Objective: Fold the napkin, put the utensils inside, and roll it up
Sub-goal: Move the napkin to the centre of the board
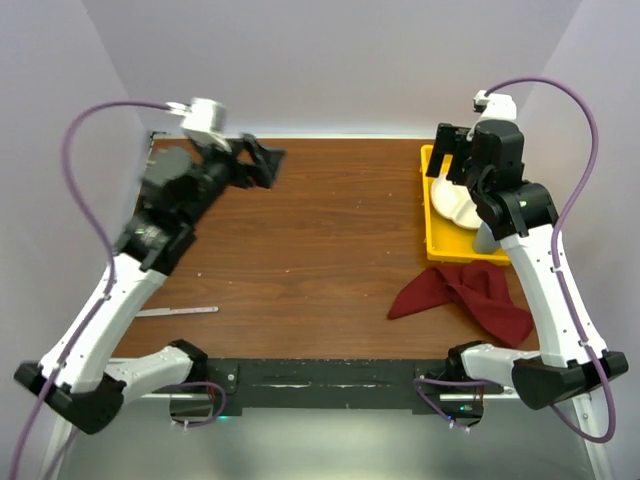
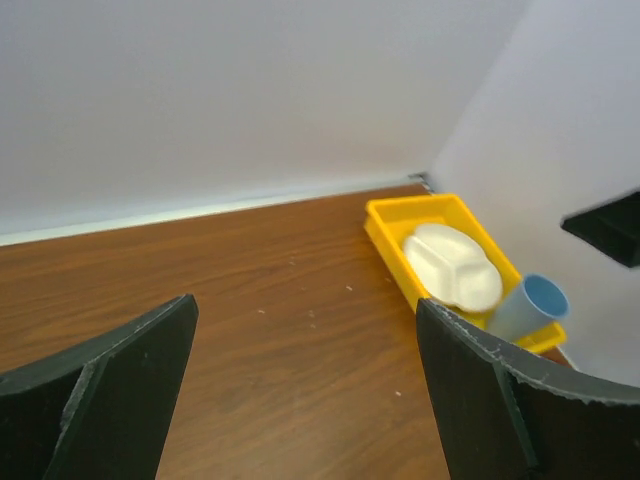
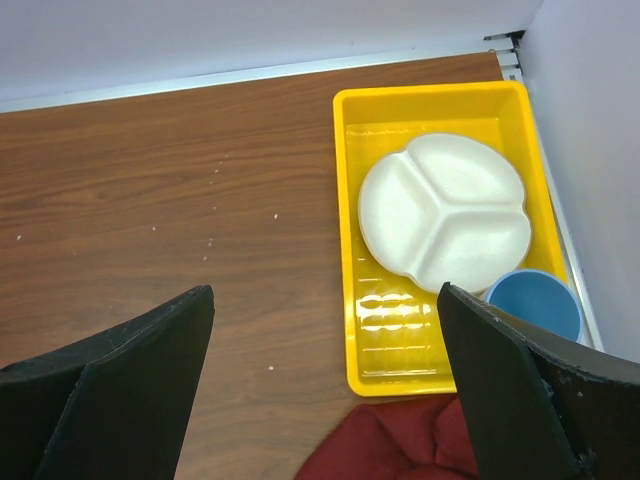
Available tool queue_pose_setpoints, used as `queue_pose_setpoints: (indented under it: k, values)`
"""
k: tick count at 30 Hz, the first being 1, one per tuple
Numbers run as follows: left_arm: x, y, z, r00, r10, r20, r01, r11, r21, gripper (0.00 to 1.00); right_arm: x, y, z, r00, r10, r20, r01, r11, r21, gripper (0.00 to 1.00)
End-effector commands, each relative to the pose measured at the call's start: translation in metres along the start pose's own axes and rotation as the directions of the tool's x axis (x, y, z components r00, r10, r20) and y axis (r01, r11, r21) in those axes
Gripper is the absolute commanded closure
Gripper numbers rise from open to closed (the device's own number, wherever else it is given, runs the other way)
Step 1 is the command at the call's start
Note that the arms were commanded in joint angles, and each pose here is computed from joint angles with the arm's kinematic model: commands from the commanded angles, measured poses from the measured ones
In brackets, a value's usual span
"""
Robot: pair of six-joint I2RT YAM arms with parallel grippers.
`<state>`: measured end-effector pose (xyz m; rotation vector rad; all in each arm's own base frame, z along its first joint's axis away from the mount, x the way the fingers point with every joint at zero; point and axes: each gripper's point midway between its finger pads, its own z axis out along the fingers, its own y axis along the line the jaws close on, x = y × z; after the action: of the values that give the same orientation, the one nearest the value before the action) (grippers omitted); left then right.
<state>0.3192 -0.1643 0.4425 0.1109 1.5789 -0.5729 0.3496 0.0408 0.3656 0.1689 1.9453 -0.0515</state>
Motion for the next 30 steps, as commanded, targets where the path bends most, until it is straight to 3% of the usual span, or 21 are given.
queue_pose_setpoints:
  k: [1, 4, 6, 8, 10, 12, 13, 15, 19, 26, 27, 30]
  values:
    - [0.077, -0.085, 0.018, 0.996, 0.066, -0.067, -0.05, 0.976, 0.213, 0.03, -0.023, -0.007, -0.021, 0.998, 0.036, 0.054, -0.036, 0.999, 0.011, 0.02]
    - [0.152, -0.141, 0.023, 0.971, 0.186, -0.152, -0.134, 0.944, 0.3, 0.03, -0.024, -0.003, -0.023, 0.999, 0.026, 0.025, -0.026, 1.0, -0.001, 0.02]
    - [0.186, -0.188, 0.013, 0.957, 0.267, -0.114, -0.202, 0.894, 0.399, 0.02, -0.023, -0.005, -0.023, 1.0, 0.022, 0.007, -0.022, 1.0, 0.011, 0.02]
    - [0.24, -0.215, 0.014, 0.919, 0.368, -0.143, -0.264, 0.842, 0.471, 0.01, -0.021, -0.005, -0.024, 1.0, -0.008, -0.003, 0.008, 1.0, 0.004, 0.02]
    - [0.298, -0.247, 0.006, 0.877, 0.446, -0.181, -0.284, 0.783, 0.554, 0.01, -0.021, -0.009, -0.026, 1.0, -0.019, -0.004, 0.019, 1.0, 0.018, 0.02]
    - [0.326, -0.27, -0.001, 0.853, 0.484, -0.194, -0.282, 0.741, 0.609, 0.01, -0.02, -0.006, -0.031, 1.0, -0.029, -0.007, 0.029, 1.0, -0.013, 0.02]
    - [0.355, -0.273, 0.0, 0.829, 0.512, -0.227, -0.281, 0.73, 0.623, 0.01, -0.021, -0.006, -0.033, 1.0, -0.031, -0.002, 0.031, 0.999, -0.021, 0.02]
    - [0.368, -0.287, -0.005, 0.825, 0.517, -0.228, -0.267, 0.711, 0.65, 0.01, -0.024, -0.006, -0.04, 0.999, -0.03, 0.016, 0.03, 0.999, -0.037, 0.02]
    - [0.418, -0.279, 0.006, 0.786, 0.554, -0.274, -0.304, 0.732, 0.61, 0.0, -0.028, -0.006, -0.044, 0.999, -0.02, 0.035, 0.022, 0.999, -0.042, 0.02]
    - [0.446, -0.266, 0.035, 0.758, 0.583, -0.292, -0.383, 0.761, 0.523, 0.0, -0.026, -0.007, -0.045, 0.999, -0.034, 0.041, 0.036, 0.998, -0.045, 0.02]
    - [0.468, -0.255, 0.033, 0.707, 0.618, -0.344, -0.402, 0.751, 0.525, 0.01, -0.025, -0.007, -0.045, 0.999, -0.035, 0.041, 0.037, 0.998, -0.047, 0.02]
    - [0.481, -0.248, 0.038, 0.679, 0.627, -0.382, -0.409, 0.755, 0.512, 0.08, -0.029, -0.006, -0.047, 0.998, -0.031, 0.058, 0.034, 0.998, -0.057, 0.02]
